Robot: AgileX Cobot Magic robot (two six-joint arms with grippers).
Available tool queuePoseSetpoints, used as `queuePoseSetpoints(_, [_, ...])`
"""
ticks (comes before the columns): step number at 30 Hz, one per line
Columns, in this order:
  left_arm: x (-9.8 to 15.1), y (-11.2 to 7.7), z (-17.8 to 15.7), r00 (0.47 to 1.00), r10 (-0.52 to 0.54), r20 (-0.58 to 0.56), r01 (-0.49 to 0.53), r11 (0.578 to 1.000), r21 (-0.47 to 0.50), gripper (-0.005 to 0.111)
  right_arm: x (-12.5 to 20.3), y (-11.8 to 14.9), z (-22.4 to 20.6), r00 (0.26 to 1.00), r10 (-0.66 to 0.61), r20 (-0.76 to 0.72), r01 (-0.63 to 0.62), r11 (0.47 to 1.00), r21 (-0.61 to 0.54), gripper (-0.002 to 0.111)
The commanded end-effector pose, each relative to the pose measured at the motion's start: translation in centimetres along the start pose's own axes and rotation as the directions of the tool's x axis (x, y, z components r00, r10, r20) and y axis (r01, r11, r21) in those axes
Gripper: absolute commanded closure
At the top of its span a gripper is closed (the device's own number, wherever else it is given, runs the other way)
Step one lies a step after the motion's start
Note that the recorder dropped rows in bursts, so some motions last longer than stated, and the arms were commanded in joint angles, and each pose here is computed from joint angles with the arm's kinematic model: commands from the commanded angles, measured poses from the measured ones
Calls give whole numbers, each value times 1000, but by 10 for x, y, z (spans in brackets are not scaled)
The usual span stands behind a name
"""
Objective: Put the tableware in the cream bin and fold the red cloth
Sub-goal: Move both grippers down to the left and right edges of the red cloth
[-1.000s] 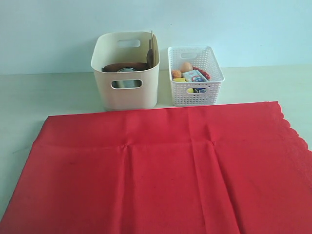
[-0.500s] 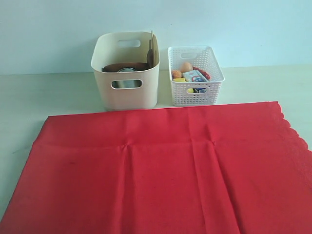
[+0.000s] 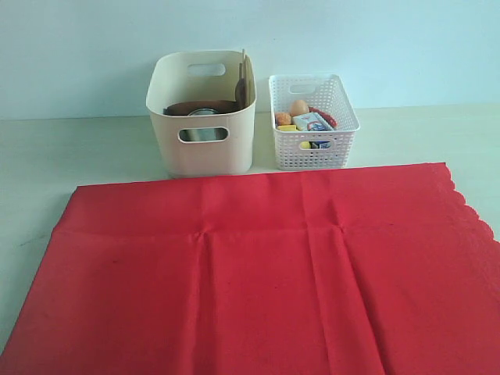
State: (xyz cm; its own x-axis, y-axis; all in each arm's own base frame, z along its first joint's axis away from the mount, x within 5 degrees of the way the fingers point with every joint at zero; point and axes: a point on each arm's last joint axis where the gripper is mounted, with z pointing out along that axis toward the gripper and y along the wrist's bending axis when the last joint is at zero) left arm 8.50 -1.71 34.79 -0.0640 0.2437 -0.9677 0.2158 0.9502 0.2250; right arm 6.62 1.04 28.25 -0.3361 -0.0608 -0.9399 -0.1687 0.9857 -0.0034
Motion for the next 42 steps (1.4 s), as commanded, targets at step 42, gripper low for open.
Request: queuePoseSetpoints(42, [89, -24, 127, 535, -167, -828, 331, 943, 24, 107, 7, 2, 122, 737, 58, -673, -10, 997, 76, 108])
